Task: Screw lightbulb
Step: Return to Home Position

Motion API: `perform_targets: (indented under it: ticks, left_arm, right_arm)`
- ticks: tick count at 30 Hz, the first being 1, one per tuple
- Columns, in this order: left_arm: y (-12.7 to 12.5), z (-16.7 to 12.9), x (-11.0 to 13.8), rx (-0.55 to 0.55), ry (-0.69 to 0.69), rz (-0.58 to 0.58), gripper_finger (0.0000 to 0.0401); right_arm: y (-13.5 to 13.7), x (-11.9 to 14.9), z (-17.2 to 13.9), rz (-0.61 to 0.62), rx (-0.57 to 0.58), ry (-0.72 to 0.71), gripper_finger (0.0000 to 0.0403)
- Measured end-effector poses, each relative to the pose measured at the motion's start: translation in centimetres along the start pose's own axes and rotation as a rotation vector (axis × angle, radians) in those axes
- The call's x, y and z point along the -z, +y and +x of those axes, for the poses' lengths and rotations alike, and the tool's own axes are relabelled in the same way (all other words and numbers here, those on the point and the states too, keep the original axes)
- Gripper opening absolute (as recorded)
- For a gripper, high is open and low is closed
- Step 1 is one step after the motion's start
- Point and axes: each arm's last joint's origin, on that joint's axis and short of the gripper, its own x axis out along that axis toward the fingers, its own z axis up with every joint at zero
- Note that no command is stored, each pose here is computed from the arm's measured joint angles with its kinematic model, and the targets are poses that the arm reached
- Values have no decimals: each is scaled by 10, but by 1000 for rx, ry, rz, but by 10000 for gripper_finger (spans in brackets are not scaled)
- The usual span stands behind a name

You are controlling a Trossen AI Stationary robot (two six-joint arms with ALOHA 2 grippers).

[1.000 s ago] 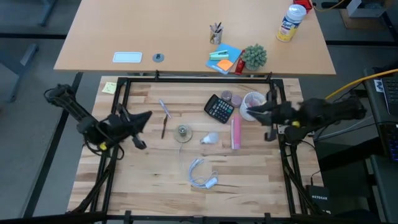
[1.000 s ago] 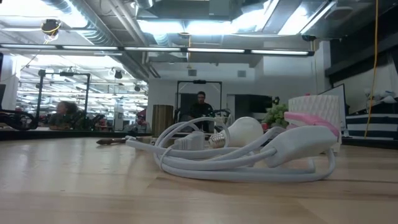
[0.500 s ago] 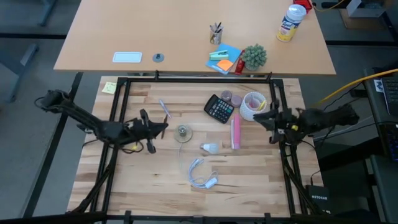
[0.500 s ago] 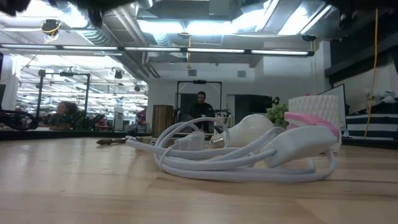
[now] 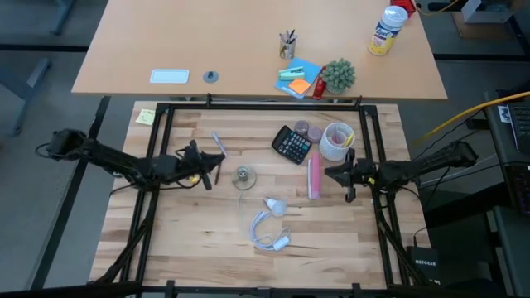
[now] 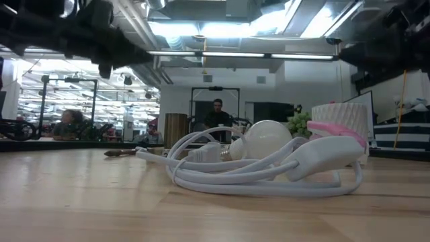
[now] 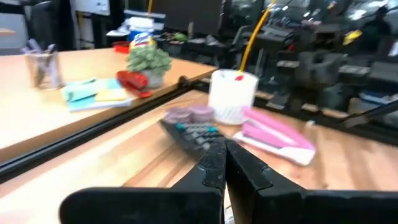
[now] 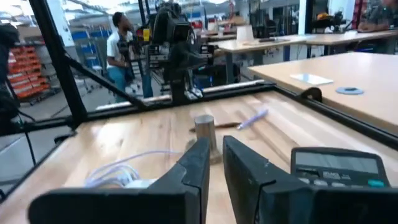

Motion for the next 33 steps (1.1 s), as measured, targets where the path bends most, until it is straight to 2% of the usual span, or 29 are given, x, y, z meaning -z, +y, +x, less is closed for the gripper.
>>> perform_targets:
  ticks: [9,16,27,33]
  left_arm:
    - [18,-5,27,-65,90,55,0]
    - [26,-12,51,-102,261,94,0]
    - [38,-25,75,-159,528,269,0]
    - [45,-34,82,-169,569,296,0]
  right_arm:
    - [-2,8,0,-46,21,74,51]
    - [-3,17,-1,-90,30,166,51]
    - [-3,18,-2,-93,30,171,51]
    - [-4,17,-3,-86,28,156,51]
